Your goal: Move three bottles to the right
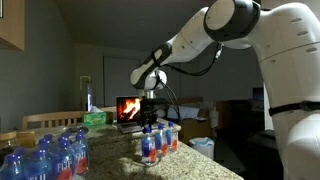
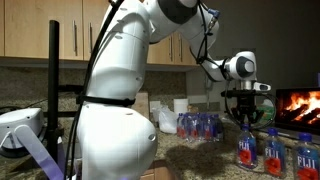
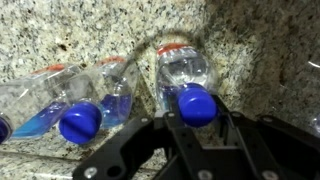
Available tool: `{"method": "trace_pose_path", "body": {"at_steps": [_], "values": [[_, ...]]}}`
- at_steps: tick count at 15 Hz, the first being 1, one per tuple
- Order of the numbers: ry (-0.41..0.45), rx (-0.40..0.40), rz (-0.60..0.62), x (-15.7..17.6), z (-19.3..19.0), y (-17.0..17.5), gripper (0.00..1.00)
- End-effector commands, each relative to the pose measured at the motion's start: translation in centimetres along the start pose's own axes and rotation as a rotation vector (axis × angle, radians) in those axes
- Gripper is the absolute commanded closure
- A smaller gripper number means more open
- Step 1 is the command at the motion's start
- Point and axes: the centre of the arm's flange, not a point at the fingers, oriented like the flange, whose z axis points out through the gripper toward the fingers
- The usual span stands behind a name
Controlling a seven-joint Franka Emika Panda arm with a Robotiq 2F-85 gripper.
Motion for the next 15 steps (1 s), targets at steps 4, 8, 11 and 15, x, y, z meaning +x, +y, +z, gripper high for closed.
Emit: {"method": "trace_pose_path", "body": {"at_steps": [4, 8, 11, 15], "values": [[-0.02, -0.003, -0.034, 0.7, -0.8, 0.3, 0.34], [-0.014, -0.001, -0.034, 0.8, -1.3, 0.3, 0.08], [0.0, 0.004, -0.031, 0.6, -2.2, 0.3, 0.0], [0.049, 0.037, -0.017, -1.6, -6.2, 0.5, 0.0]]}}
